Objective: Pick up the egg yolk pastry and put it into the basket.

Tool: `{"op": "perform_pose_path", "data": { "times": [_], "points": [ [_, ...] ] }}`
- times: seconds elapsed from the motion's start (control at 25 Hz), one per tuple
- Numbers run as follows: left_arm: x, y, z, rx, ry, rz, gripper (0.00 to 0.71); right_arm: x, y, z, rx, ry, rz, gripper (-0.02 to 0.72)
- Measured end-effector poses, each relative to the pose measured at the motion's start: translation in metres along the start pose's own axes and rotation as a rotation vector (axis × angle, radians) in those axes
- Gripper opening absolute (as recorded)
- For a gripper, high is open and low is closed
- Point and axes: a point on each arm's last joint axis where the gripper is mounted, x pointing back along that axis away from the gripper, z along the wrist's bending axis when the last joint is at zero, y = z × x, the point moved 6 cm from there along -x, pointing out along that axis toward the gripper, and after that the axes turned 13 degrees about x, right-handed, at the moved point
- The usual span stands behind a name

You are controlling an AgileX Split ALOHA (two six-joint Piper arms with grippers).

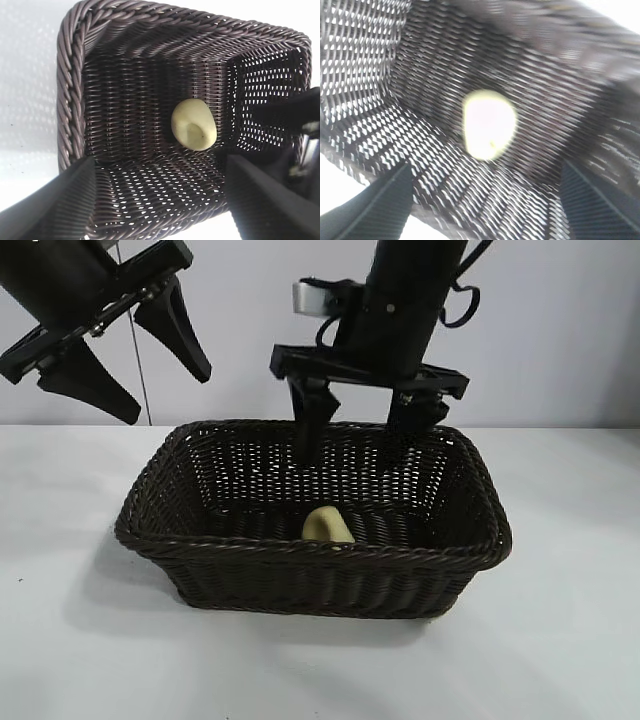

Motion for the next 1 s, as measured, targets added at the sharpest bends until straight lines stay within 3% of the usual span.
{"op": "perform_pose_path", "data": {
  "times": [0.6,1.0],
  "points": [
    [0.0,0.0,0.0,0.0,0.0,0.001,0.526,0.104,-0.02,-0.054,-0.074,-0.068,-0.168,0.59],
    [0.0,0.0,0.0,0.0,0.0,0.002,0.526,0.113,-0.025,-0.066,-0.103,-0.086,-0.182,0.591]
  ]
}}
